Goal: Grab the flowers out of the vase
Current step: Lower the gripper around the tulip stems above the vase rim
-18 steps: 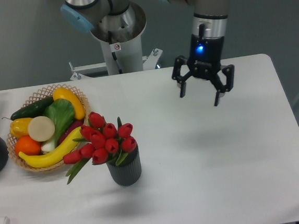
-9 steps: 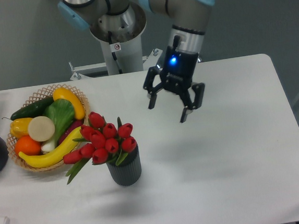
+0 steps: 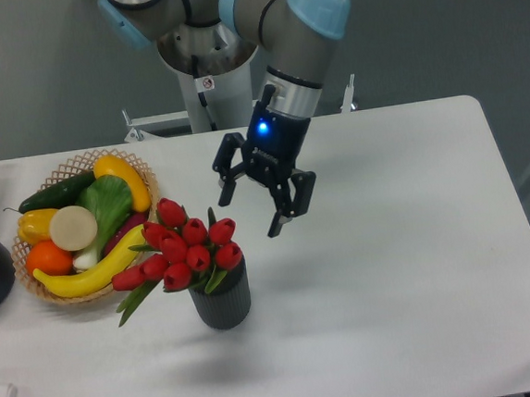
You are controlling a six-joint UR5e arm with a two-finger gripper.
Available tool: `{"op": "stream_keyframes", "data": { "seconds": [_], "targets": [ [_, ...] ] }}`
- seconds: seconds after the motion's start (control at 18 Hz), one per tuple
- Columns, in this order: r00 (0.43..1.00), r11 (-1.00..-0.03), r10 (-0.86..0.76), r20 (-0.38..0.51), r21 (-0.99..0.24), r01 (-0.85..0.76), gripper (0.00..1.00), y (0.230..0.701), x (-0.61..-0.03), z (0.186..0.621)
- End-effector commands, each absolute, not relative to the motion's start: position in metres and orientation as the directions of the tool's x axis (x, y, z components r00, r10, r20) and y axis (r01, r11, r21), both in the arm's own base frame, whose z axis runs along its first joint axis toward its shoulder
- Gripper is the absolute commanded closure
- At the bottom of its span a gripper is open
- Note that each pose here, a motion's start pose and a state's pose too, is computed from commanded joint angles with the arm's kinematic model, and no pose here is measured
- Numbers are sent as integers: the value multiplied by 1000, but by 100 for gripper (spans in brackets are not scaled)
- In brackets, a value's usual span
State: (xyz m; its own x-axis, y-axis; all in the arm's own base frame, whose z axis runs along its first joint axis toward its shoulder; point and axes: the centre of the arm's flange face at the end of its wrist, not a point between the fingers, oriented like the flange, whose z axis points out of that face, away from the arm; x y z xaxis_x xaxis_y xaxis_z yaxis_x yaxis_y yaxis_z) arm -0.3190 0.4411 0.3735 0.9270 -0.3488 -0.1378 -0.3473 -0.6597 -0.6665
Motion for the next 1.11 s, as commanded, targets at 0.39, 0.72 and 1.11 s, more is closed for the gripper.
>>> {"op": "stream_keyframes", "data": {
  "seconds": [0.39, 0.72, 1.11],
  "targets": [
    [916, -658, -388, -103, -664, -354, 0, 461, -309, 354],
    [918, -654, -390, -76, -679, -334, 0, 471, -311, 349],
    [916, -627, -395, -66, -709, -321, 0, 494, -298, 344]
  ]
}}
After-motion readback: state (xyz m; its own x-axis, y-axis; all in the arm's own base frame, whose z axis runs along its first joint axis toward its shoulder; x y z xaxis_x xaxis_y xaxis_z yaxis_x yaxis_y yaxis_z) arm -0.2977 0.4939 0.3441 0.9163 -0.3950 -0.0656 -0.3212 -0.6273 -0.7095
